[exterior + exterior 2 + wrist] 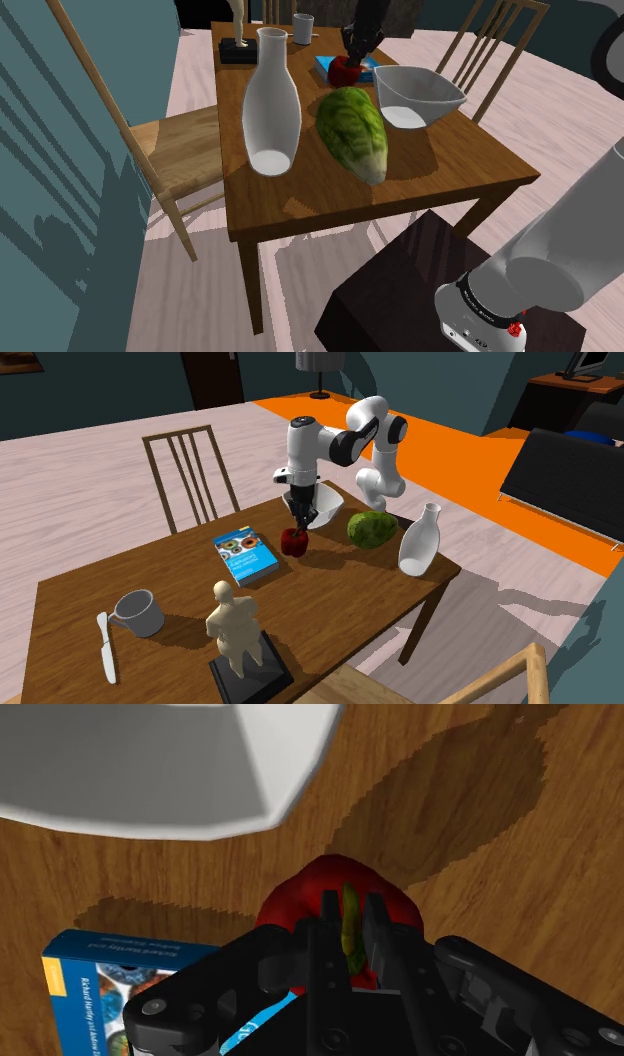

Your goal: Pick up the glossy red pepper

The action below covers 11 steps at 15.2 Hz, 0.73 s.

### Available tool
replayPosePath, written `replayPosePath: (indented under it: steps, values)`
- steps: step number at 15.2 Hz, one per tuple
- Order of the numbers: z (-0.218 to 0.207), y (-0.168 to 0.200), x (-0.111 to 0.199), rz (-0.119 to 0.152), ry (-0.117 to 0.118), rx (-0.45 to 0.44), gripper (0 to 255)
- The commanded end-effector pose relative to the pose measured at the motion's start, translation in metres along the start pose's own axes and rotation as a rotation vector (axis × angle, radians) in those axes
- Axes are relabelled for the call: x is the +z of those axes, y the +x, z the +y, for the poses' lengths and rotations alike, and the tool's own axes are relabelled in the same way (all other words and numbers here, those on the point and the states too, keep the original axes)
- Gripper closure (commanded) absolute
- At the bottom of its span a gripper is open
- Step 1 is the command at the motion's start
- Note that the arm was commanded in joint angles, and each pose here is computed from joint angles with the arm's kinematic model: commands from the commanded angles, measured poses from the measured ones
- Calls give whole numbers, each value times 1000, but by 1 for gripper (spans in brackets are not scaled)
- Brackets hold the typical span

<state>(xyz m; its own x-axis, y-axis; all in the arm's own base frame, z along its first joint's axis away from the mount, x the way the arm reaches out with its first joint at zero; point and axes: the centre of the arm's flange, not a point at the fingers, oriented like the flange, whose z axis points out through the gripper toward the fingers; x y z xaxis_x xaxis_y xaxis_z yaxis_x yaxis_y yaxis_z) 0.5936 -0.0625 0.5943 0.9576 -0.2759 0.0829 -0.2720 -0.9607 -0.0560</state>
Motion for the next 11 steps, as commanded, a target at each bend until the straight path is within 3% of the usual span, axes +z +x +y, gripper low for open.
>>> replayPosePath:
  steps: [1,11]
  values:
    - [-1,1,-11,0,0,0,255]
    - [-3,4,-54,0,0,0,255]
